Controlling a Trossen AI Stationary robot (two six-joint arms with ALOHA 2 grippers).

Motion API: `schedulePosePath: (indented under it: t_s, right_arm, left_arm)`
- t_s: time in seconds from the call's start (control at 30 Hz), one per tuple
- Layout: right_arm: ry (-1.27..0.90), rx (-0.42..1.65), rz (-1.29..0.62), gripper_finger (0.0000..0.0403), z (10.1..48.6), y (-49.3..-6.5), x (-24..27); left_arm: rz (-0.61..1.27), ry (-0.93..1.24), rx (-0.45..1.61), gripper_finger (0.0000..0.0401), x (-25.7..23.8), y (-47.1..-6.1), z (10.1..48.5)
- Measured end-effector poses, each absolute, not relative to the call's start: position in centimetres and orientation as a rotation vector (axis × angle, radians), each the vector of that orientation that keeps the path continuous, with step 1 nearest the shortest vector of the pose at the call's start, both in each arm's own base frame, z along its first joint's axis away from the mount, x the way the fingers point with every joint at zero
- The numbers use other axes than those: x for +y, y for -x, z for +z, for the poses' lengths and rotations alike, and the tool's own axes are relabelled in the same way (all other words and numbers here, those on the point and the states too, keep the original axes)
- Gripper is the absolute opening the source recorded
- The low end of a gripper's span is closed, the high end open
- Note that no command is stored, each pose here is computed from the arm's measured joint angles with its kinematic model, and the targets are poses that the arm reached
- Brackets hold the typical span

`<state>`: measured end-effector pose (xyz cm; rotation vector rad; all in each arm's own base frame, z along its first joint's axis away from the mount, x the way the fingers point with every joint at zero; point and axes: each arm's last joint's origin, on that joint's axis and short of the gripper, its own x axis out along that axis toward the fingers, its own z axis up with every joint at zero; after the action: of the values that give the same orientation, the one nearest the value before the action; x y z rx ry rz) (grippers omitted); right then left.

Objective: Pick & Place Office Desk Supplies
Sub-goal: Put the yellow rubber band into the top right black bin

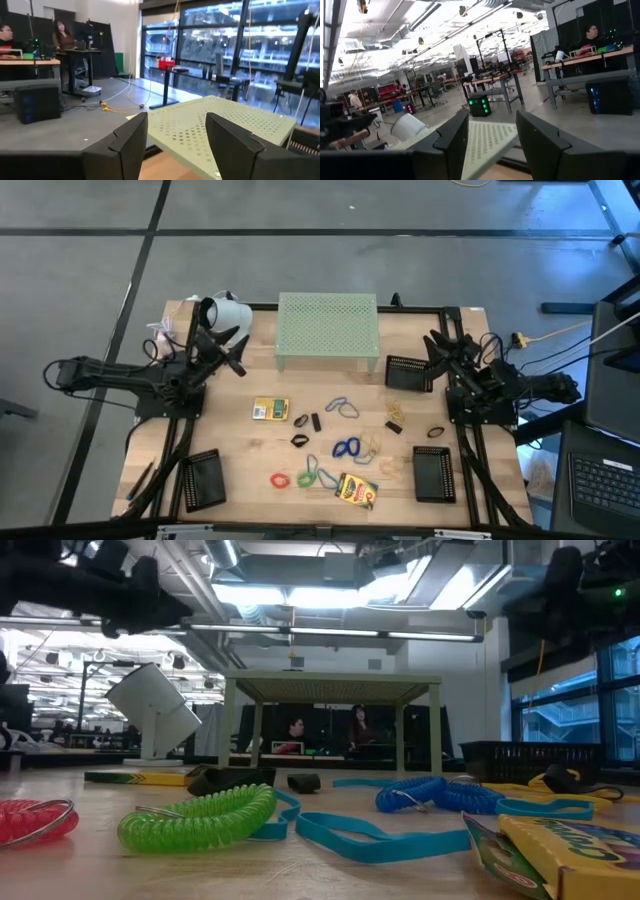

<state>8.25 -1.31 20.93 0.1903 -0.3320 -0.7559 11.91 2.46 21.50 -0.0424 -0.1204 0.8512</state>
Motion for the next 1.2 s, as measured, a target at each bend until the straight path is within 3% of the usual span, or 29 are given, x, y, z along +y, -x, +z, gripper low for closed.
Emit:
schedulePosePath:
  t_s: [0.3,0.73,1.0,1.2]
  right_arm:
    - [-0.133,-0.194,-0.729,0.0168,24.3,-9.1,-1.2]
    - [-0.170,0.378,-0.583,0.0168,27.7,-13.9,-0.1]
    - [-0.345,0.776,-0.194,0.0168,25.9,-16.5,1.6]
    - [-0.437,0.932,-0.165,0.0168,24.2,-17.7,2.1]
  left_arm:
    - [0.809,0.086,-0.017,0.0198,2.5,-14.7,22.0]
    - [0.770,0.174,0.025,0.0198,2.4,-16.1,20.8]
    - [0.770,0.173,0.024,0.0198,2.4,-16.1,20.8]
    - [0.770,0.171,0.026,0.0198,2.4,-16.1,20.8]
